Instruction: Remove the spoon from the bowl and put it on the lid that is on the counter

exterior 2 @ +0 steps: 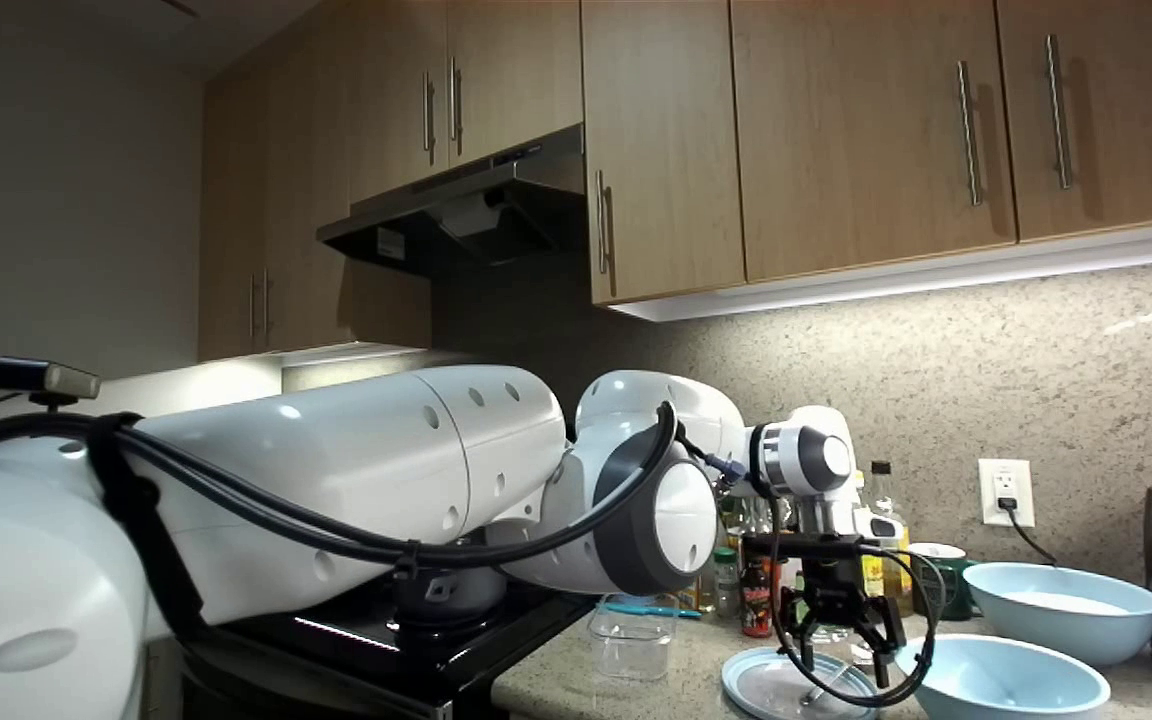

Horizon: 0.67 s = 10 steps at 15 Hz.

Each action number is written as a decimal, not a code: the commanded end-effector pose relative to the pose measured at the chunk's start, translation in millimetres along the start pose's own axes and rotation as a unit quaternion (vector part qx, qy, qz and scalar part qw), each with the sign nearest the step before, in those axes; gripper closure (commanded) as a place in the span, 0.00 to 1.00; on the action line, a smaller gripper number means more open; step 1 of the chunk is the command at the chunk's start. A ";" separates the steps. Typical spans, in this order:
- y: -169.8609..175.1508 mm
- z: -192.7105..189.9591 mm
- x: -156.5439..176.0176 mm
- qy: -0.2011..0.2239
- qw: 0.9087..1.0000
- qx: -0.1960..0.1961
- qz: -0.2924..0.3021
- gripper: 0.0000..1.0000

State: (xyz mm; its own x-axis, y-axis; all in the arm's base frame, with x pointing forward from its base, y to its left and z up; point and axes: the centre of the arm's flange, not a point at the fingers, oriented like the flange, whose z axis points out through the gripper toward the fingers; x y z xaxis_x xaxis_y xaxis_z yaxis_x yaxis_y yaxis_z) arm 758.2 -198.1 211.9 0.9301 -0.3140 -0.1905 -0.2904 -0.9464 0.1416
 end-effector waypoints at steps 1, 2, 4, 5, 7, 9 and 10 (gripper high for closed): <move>9.2 6.4 19.4 0.006 1.000 0.018 -0.013 0.00; 4.2 4.5 0.8 -0.002 1.000 0.010 -0.015 0.00; 7.5 7.0 2.0 0.000 1.000 0.011 -0.012 0.00; 6.3 4.2 -3.1 -0.004 1.000 0.016 -0.005 0.00; 0.1 -0.5 -11.7 0.002 1.000 0.012 0.013 0.00; -7.0 -6.6 -15.1 0.008 1.000 0.005 0.016 0.00; -10.4 -9.7 -16.0 0.010 1.000 0.002 0.018 0.00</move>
State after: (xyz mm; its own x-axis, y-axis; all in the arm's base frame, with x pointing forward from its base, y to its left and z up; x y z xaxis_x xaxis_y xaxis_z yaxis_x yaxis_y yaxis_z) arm 760.2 -196.2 212.5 0.9314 -0.3184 -0.1764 -0.2995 -0.9458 0.1257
